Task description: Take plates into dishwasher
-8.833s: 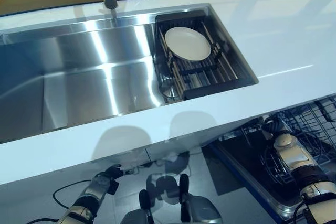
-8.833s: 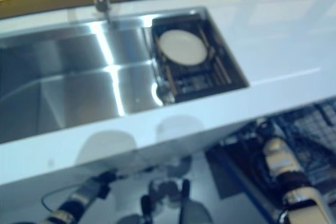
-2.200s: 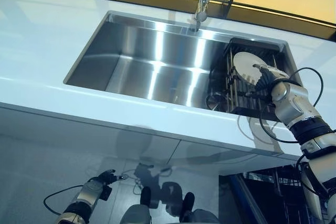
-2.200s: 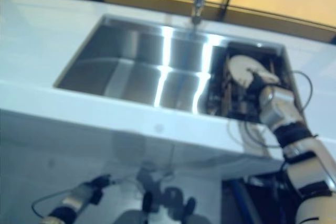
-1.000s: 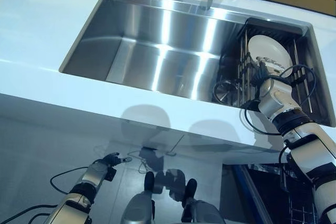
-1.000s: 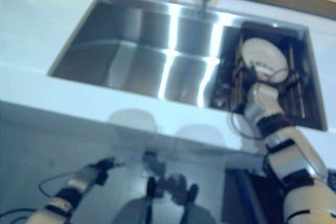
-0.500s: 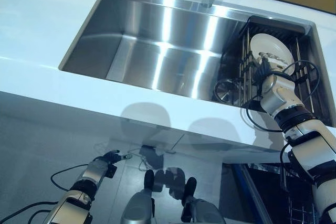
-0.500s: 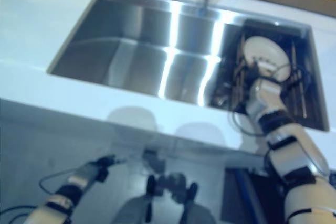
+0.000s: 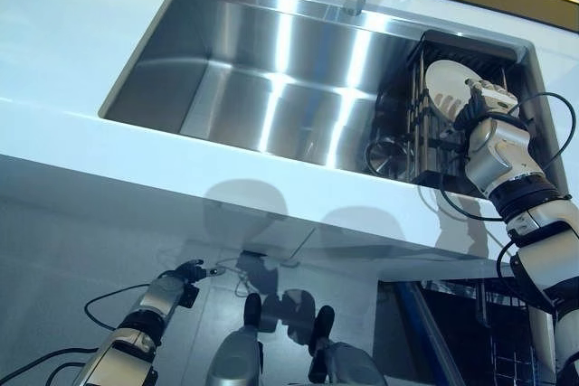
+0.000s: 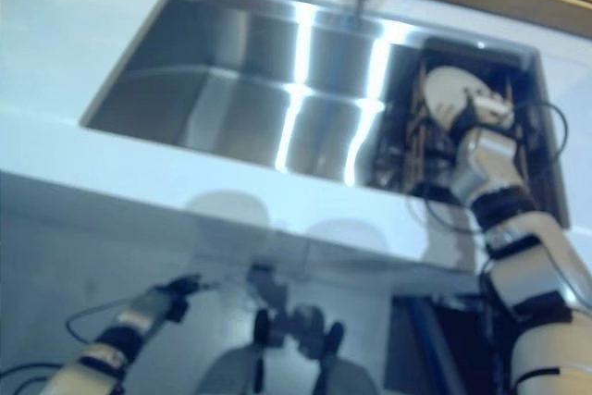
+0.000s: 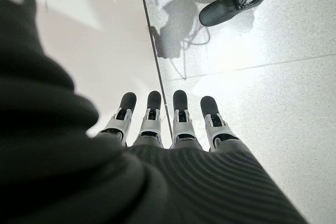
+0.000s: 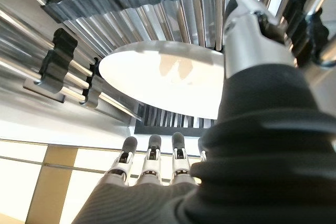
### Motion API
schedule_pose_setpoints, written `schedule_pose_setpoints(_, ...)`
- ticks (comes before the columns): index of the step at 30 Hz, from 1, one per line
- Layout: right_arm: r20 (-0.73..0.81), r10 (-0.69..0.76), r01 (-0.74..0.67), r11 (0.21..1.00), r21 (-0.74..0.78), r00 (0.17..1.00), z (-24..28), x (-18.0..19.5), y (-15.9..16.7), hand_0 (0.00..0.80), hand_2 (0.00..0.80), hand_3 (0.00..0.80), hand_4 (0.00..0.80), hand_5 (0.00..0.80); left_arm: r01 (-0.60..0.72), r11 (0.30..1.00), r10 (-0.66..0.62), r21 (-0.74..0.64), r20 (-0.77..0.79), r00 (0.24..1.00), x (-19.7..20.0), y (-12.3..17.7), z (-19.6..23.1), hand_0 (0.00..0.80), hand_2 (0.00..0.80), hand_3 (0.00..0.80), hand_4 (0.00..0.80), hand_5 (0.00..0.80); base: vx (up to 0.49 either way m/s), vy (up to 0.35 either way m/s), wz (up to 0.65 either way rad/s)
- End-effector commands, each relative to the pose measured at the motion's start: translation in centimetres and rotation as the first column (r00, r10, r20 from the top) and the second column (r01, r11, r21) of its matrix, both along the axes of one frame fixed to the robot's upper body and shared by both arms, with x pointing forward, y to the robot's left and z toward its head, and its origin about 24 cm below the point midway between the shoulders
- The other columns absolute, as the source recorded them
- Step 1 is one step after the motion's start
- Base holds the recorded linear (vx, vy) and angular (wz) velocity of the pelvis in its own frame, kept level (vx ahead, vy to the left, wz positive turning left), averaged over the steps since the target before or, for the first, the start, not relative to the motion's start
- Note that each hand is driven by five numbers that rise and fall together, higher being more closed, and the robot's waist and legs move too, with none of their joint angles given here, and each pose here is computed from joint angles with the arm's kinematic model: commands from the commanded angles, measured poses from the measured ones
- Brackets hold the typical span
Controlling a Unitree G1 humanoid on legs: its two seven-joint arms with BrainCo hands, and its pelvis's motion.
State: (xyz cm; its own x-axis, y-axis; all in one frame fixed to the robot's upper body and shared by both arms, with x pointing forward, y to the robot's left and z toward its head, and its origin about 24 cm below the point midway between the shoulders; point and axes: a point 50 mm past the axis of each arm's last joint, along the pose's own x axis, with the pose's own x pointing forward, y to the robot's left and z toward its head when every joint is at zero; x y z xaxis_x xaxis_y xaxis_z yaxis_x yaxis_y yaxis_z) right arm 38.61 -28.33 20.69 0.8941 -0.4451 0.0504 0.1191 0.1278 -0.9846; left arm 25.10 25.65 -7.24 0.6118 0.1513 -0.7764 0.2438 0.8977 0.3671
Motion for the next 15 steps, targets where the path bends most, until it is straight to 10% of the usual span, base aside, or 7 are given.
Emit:
schedule_pose_setpoints(1, 0.085, -0.049, 0.059, 0.991, -0.118, 0.995, 4.2, -0.5, -1.9, 0.0, 0.0, 0.0, 0.0, 0.0, 0.054, 0.998, -0.053, 0.031, -0.025, 0.998, -0.3, -0.1, -0.5, 0.0, 0.0, 0.0, 0.0, 0.0, 0.0, 0.0, 0.0)
schedule_pose_setpoints(15, 0.05, -0.02, 0.025, 0.994, -0.111, 0.999, 3.4, 0.1, -0.8, 0.0, 0.0, 0.0, 0.0, 0.0, 0.052, 0.998, -0.052, 0.032, -0.008, 0.999, 0.5, -0.3, 0.1, 0.0, 0.0, 0.0, 0.0, 0.0, 0.0, 0.0, 0.0)
